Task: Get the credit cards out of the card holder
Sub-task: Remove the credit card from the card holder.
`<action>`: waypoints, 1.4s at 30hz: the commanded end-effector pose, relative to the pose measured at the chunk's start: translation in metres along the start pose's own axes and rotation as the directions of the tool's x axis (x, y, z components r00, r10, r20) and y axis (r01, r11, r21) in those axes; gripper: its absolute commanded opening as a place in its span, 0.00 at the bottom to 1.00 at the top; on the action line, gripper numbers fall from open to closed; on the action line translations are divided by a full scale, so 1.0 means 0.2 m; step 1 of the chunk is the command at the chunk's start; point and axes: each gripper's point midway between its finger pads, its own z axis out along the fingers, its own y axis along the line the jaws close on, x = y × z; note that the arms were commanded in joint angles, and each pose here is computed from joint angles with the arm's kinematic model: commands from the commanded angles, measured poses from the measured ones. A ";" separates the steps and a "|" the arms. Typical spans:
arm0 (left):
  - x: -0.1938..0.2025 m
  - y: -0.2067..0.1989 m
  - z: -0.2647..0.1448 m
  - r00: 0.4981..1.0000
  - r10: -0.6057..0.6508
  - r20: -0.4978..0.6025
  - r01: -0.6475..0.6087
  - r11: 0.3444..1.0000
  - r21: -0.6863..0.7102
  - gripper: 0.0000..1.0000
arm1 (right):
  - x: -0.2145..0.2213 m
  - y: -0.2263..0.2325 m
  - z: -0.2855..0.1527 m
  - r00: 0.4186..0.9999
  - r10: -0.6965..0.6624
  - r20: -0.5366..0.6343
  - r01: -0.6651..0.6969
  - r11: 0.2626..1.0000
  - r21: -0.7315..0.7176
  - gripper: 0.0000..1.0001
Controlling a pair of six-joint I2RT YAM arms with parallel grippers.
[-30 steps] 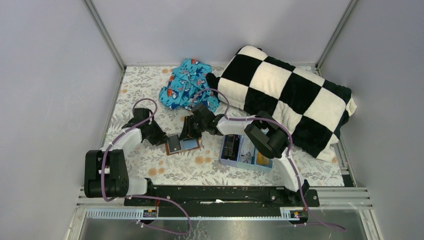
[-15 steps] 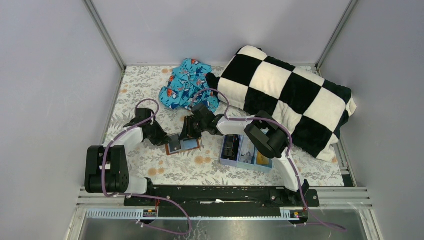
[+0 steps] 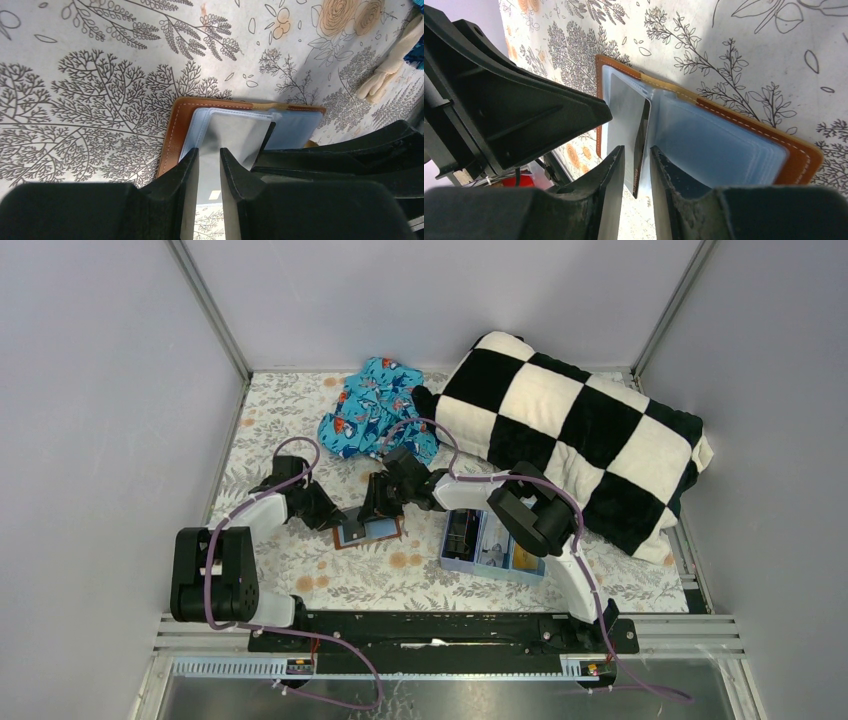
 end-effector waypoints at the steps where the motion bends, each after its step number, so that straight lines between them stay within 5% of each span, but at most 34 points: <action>1: 0.03 -0.02 0.03 1.000 0.001 -0.026 0.000 1.000 0.028 0.26 | 0.03 0.02 0.04 1.000 0.009 -0.022 -0.010 0.999 -0.034 0.31; 13: 0.03 0.01 0.03 1.000 -0.004 -0.021 0.004 1.000 0.001 0.26 | 0.03 0.03 0.00 0.999 0.050 0.001 -0.050 0.997 -0.064 0.05; 19: 0.04 0.03 0.03 1.000 -0.009 -0.022 0.009 1.000 -0.014 0.26 | 0.02 0.06 -0.03 0.997 0.072 0.005 -0.071 0.991 -0.113 0.21; 28: 0.03 0.03 0.02 1.000 -0.011 -0.019 0.010 1.000 -0.018 0.25 | 0.00 0.05 -0.05 0.985 0.170 0.002 -0.166 0.967 -0.194 0.20; 39: 0.04 0.03 0.02 1.000 -0.009 -0.021 0.009 1.000 -0.016 0.25 | -0.01 0.05 -0.06 0.980 0.201 -0.001 -0.195 0.953 -0.231 0.33; 42: 0.04 0.03 0.02 1.000 -0.010 -0.022 0.010 1.000 -0.017 0.25 | -0.01 0.05 -0.06 0.979 0.205 -0.002 -0.200 0.951 -0.237 0.25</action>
